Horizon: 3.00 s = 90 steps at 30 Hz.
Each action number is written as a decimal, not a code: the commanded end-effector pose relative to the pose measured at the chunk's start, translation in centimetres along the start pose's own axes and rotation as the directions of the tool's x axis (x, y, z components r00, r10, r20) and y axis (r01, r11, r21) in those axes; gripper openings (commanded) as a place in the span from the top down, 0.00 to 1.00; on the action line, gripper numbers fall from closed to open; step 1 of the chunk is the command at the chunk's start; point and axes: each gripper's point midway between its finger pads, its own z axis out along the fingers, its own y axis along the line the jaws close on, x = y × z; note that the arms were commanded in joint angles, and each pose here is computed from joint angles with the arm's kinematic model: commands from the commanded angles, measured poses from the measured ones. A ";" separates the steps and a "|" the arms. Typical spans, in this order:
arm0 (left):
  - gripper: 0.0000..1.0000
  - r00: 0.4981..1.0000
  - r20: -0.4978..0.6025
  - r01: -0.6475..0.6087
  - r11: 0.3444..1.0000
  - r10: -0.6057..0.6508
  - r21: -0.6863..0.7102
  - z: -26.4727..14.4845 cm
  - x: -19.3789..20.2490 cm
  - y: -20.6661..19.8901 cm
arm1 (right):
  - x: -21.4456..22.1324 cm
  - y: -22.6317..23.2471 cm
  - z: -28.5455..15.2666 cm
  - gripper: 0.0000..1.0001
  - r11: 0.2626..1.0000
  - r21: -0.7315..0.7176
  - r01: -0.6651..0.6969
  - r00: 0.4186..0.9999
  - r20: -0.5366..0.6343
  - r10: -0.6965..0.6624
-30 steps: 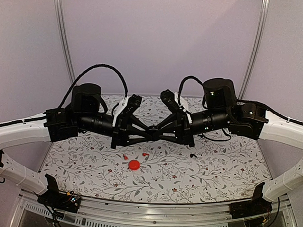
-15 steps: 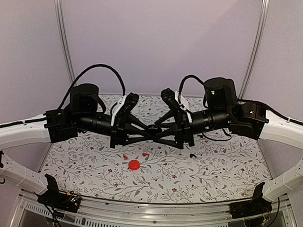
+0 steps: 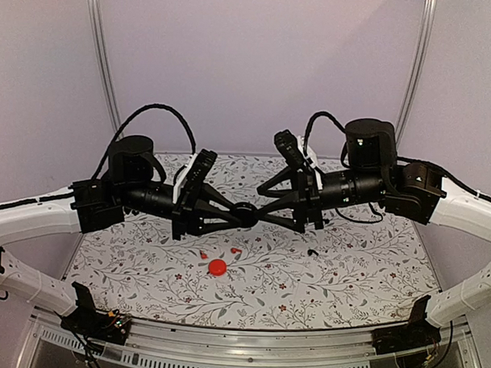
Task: Insert the wireless bluetooth earbuds into the charging case
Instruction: Pass from the right arm to the left, then pass from the left arm to the right, then pass from the right arm to the left
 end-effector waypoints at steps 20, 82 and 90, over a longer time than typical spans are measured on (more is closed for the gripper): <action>1.00 0.998 0.053 0.018 1.000 -0.017 -0.014 0.1 -1.1 0.7 | -0.3 1.3 0.8 0.67 0.994 -0.111 0.002 1.000 0.004 -0.001; 0.69 0.997 -0.056 0.051 0.998 -0.053 -0.043 1.2 0.8 1.6 | 1.8 0.2 1.6 1.00 0.997 -0.068 -0.029 0.994 -0.111 0.021; 0.74 0.996 -0.070 0.054 0.998 -0.056 -0.032 1.0 1.2 1.3 | 1.9 0.2 1.5 1.00 0.997 -0.069 -0.031 0.993 -0.115 0.023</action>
